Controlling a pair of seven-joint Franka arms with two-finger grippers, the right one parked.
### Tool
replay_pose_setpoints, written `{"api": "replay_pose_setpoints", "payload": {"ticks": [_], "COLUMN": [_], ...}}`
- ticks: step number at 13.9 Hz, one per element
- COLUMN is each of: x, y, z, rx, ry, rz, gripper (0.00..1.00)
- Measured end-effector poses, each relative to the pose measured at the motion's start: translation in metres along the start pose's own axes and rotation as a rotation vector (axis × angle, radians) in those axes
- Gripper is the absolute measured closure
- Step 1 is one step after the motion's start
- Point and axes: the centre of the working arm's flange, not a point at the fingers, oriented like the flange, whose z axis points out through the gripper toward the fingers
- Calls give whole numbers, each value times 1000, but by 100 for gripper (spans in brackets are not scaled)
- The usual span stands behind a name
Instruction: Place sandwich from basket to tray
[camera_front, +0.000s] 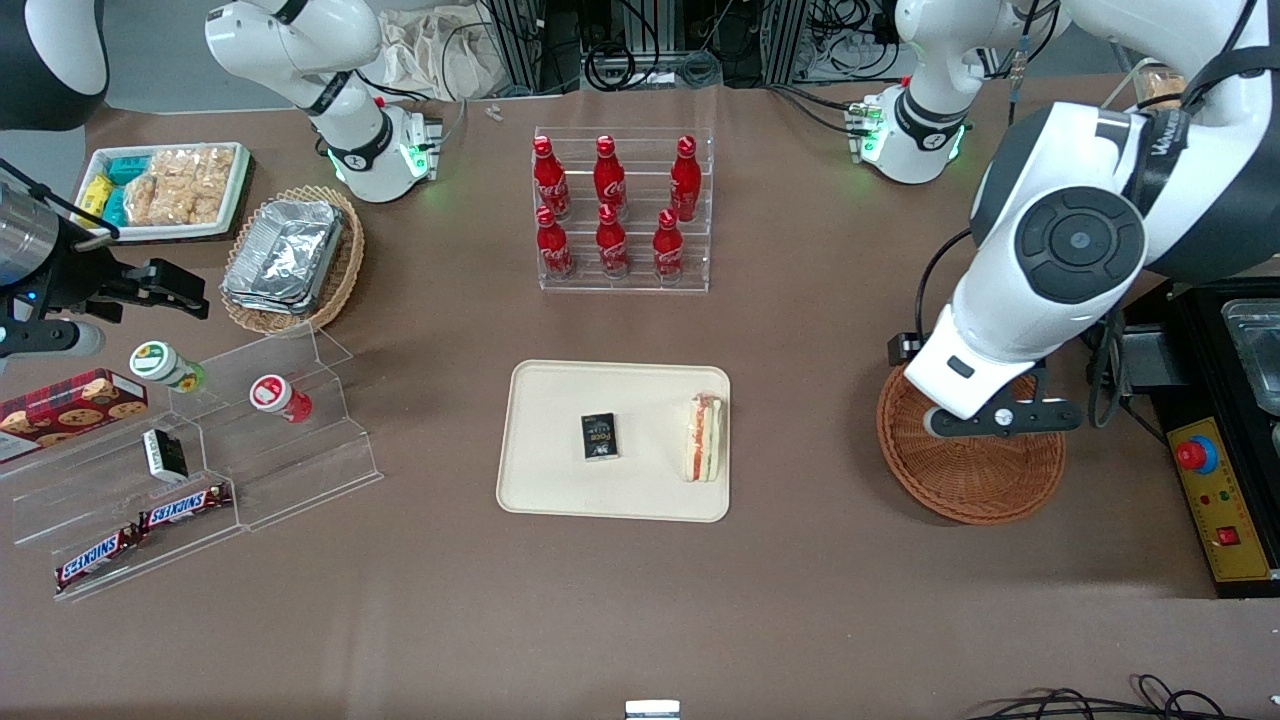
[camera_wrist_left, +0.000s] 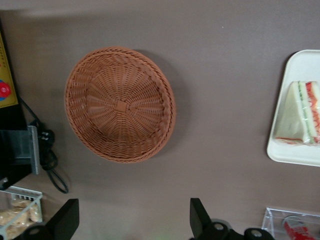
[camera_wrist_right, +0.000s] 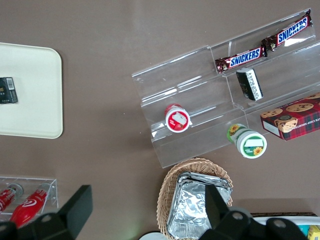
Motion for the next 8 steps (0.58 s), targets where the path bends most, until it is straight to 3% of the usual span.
{"api": "replay_pose_setpoints", "payload": {"ticks": [3,8], "x": [6,10], "y": [-28,-98], "z": [3,1], "rx": [5,-46], "ry": [-8,-22], "rz": [49,83], "gripper": [0,0]}}
